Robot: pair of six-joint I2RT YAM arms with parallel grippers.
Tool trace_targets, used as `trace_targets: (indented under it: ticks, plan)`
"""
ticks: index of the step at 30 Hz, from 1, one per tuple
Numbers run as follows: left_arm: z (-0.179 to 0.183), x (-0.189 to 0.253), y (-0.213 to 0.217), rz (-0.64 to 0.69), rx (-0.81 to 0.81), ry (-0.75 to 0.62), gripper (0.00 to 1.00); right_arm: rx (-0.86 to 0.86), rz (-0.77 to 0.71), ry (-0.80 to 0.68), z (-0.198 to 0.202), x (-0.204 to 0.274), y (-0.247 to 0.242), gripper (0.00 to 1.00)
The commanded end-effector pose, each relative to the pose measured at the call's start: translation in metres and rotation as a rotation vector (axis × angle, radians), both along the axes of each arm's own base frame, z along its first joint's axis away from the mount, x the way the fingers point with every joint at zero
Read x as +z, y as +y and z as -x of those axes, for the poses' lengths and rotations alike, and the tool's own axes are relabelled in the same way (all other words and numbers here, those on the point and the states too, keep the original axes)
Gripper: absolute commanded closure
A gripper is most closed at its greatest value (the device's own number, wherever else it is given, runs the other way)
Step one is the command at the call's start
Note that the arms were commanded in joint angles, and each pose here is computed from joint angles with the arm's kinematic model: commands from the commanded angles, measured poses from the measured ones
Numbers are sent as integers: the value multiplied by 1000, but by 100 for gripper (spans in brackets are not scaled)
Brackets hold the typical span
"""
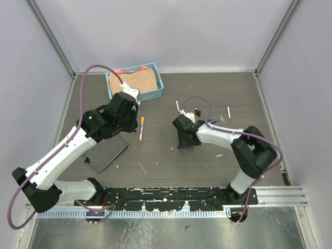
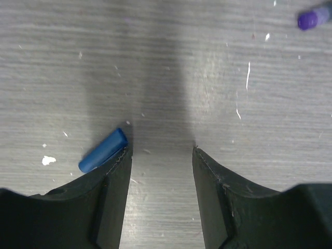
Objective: Insert the pens into the pen caps
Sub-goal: Insert the pen cap onto the pen.
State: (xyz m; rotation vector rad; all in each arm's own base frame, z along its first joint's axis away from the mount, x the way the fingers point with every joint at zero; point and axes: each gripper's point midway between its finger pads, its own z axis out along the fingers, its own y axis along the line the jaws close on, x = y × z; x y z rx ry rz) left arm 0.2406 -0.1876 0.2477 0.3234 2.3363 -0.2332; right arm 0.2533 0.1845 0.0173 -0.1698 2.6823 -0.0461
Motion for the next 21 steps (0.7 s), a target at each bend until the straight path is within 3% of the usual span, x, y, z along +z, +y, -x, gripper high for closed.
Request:
trace_targets:
  ticks: [1,13,21]
  plan:
    - [-7,15,0,18,5,-52,100,16,23,-18,-18,-5,5,44]
    - [-8,9,4,-29,-4,-44,100,-29,-19,-122,-41,24,14,45]
    - [-10,1,-1,-59,-40,-12,100,-49,-221,-134,-20,49,39,44]
